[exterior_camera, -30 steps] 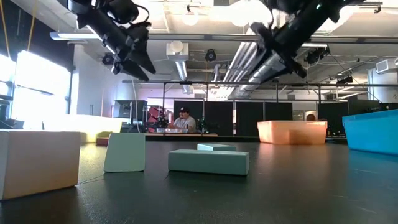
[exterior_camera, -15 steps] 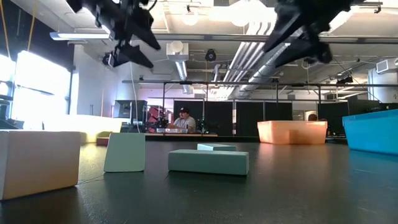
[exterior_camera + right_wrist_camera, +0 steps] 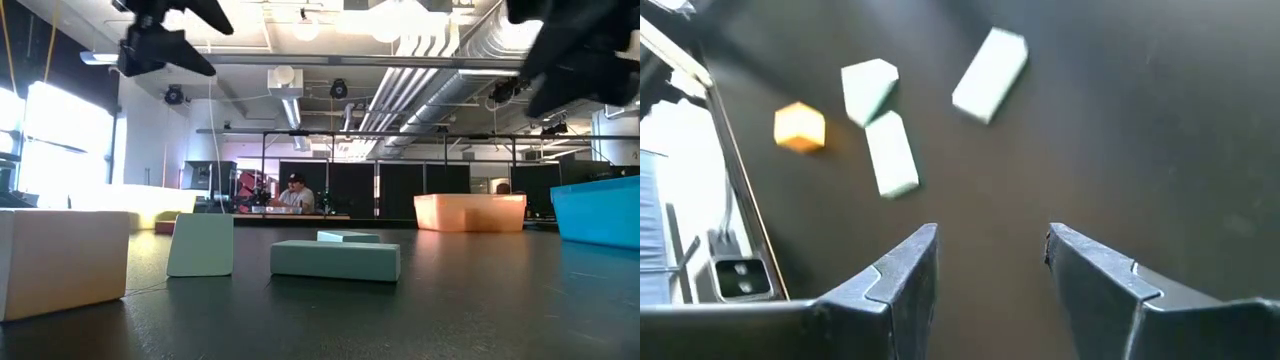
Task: Sort blocks by size
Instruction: Put the blue rectangle block into the blue bin
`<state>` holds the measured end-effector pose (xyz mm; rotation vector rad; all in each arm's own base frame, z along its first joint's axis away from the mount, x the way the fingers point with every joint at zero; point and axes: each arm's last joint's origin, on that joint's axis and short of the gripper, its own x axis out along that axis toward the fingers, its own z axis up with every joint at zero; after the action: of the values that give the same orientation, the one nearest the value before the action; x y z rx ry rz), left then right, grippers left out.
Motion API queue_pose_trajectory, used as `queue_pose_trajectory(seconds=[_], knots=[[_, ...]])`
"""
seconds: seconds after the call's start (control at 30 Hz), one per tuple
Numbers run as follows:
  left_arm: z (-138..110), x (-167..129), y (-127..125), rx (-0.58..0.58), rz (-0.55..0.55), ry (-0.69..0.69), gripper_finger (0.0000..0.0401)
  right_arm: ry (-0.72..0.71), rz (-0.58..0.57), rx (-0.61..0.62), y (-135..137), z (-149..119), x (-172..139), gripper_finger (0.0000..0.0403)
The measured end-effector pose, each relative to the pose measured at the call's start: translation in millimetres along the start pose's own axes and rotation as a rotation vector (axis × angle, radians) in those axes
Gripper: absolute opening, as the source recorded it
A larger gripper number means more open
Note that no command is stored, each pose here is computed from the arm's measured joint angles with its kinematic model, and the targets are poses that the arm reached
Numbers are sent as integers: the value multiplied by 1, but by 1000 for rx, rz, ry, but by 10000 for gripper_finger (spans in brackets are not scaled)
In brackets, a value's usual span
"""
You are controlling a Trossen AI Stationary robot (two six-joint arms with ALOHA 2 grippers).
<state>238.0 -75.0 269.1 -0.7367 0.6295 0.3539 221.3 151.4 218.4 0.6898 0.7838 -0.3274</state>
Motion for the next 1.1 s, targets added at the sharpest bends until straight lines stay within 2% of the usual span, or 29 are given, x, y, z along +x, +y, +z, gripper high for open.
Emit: queue_pose_trajectory(seconds=[0.2, 0.3, 0.4, 0.53, 0.67, 0.77, 0.87, 1.1], knots=[[-34, 16, -12, 4, 55, 25, 221, 48, 15, 77, 12, -36, 18, 181], [-49, 37, -16, 92, 78, 49, 221, 10, 54, 91, 19, -49, 24, 181], [-62, 63, -21, 291, 61, 66, 221, -6, 105, 139, 26, -55, 28, 181], [-72, 101, -26, 668, -36, 59, 221, -6, 179, 184, 34, -58, 28, 181], [-62, 129, -35, 879, -167, 21, 221, -8, 200, 190, 37, -61, 26, 181], [-43, 145, -38, 949, -131, 2, 221, -10, 196, 213, 36, -62, 25, 181], [-26, 161, -33, 1014, -110, 54, 221, -12, 194, 218, 36, -62, 26, 181], [-10, 196, -19, 1183, -237, 214, 221, -12, 190, 215, 35, -62, 26, 181]])
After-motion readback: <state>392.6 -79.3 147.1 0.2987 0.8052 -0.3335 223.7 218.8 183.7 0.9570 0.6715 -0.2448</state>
